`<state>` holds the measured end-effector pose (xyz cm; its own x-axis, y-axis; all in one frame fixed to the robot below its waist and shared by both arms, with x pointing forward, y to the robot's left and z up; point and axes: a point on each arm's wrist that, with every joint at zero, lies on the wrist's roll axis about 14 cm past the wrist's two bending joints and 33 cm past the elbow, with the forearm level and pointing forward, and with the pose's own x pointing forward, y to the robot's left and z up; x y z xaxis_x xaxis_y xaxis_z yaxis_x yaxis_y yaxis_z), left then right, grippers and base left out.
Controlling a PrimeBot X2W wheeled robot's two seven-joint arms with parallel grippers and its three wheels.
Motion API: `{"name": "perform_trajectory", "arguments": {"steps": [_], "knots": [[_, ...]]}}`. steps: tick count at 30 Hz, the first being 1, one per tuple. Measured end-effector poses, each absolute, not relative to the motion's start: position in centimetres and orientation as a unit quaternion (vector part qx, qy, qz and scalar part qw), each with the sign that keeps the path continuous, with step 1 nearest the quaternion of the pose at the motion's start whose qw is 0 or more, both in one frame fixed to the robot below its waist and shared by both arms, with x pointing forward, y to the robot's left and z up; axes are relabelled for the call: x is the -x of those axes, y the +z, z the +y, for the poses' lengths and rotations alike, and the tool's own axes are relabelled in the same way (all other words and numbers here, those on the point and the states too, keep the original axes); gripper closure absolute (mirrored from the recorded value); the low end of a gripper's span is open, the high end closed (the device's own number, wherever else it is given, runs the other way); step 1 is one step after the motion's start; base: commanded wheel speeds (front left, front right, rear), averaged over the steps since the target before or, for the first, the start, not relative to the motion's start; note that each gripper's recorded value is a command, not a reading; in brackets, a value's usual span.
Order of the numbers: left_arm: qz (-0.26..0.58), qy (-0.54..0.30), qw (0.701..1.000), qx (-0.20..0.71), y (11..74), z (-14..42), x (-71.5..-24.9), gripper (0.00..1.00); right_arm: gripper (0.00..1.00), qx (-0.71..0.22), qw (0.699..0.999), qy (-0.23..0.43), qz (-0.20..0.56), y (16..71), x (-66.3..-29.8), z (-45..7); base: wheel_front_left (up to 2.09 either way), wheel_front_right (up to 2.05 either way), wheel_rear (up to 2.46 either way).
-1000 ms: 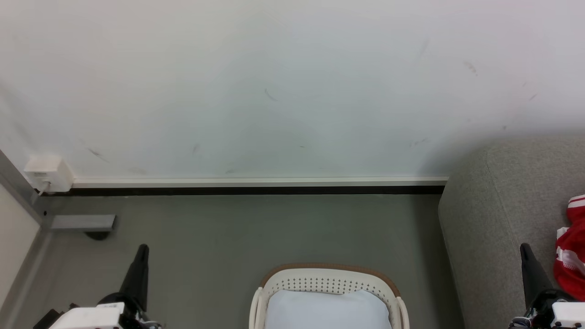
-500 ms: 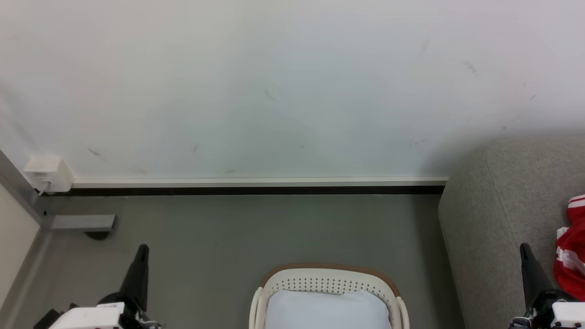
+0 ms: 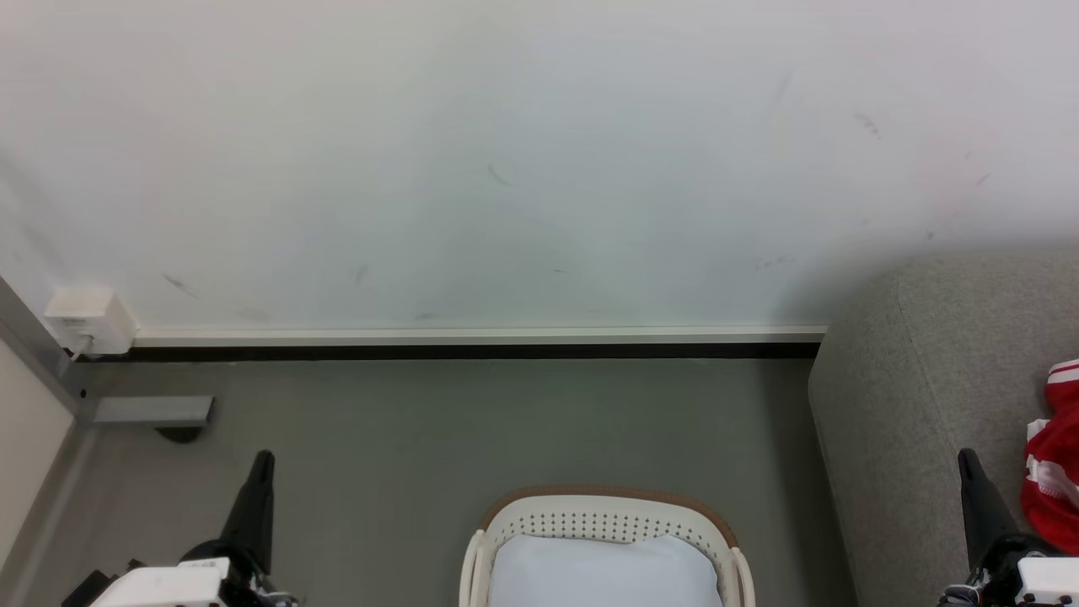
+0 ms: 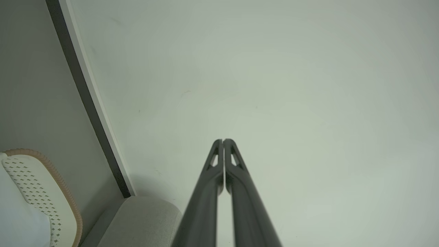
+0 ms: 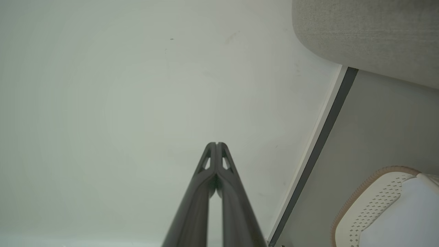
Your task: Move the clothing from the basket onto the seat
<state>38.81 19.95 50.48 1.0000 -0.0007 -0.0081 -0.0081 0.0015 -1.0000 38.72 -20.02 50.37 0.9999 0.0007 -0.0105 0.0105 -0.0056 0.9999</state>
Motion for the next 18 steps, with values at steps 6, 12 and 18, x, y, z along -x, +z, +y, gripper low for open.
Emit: {"name": "perform_trajectory", "arguments": {"steps": [6,12,18], "knots": [[0.003,0.003,0.708,0.707,50.47,19.95,-38.81,1.00,1.00,-0.709,0.705,-0.003,0.005,50.37,-38.72,-20.00,0.00,0.00,0.00],[0.003,0.003,0.708,0.707,50.47,19.95,-38.81,1.00,1.00,-0.709,0.705,-0.003,0.004,50.37,-38.72,-20.00,0.00,0.00,0.00],[0.003,0.002,0.708,0.707,50.48,19.94,-38.81,1.00,1.00,-0.709,0.705,-0.003,0.004,50.37,-38.72,-19.99,0.00,0.00,0.00]]}}
